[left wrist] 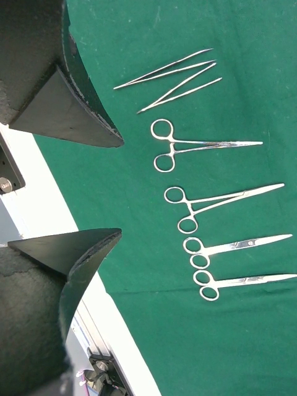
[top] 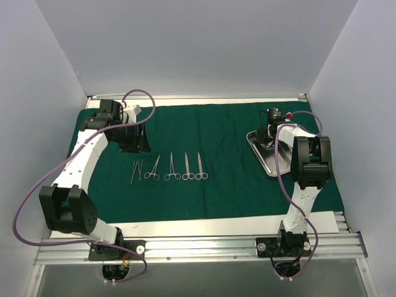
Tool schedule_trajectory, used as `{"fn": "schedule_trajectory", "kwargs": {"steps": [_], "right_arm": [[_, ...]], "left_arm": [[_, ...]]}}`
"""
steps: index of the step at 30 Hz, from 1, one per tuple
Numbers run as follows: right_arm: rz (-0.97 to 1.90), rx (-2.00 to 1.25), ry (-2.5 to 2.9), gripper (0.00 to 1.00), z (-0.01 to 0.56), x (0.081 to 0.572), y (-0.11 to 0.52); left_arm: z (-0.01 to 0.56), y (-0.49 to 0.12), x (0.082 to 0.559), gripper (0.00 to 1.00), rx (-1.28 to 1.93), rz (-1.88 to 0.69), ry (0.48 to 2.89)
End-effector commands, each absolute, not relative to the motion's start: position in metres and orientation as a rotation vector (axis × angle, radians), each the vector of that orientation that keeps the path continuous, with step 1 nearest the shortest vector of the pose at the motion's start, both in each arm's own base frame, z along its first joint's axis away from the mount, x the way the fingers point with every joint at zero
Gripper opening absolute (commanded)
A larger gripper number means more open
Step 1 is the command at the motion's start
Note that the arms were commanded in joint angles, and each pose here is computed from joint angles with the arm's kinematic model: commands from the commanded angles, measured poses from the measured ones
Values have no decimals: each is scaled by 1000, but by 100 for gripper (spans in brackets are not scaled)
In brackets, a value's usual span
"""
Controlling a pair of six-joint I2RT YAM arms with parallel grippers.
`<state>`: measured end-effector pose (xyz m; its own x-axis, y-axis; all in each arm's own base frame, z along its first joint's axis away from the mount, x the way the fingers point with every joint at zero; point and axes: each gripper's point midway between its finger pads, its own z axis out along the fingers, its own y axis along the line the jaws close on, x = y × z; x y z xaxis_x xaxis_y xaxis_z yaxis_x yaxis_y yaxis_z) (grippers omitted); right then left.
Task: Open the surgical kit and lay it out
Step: Pick up the medical item from the container, then place the medical item in the surgical kit.
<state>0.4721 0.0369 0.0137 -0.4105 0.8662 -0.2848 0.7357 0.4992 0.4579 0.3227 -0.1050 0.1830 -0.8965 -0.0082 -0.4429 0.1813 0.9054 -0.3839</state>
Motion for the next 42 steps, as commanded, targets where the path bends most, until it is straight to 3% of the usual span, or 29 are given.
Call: {"fn": "schedule_trajectory", "kwargs": {"steps": [1,11,15,22,28,34,42], "right_arm": [[216,1326,2395,0,0,433,27],[117,999,2391,0,104,395,9],[121,742,2414,0,138,394,20],[617,97,2345,0,200,395,144],[1183,-644,2263,0,214,300,268],[1348,-1147,2333,0,176,201,306],[1608,-1216,2193,0,209,168,320]], "left_arm": [[206,-109,323,64,156,-613,2524],[212,-122,325,63,122,-723,2478],[221,-144,322,65,139,-921,2425],[243,-189,319,66,208,-1375,2245],[271,-196,307,70,411,-1640,2053],[272,-187,310,79,464,-1492,2098],[252,-200,269,84,505,-1590,2122]]}}
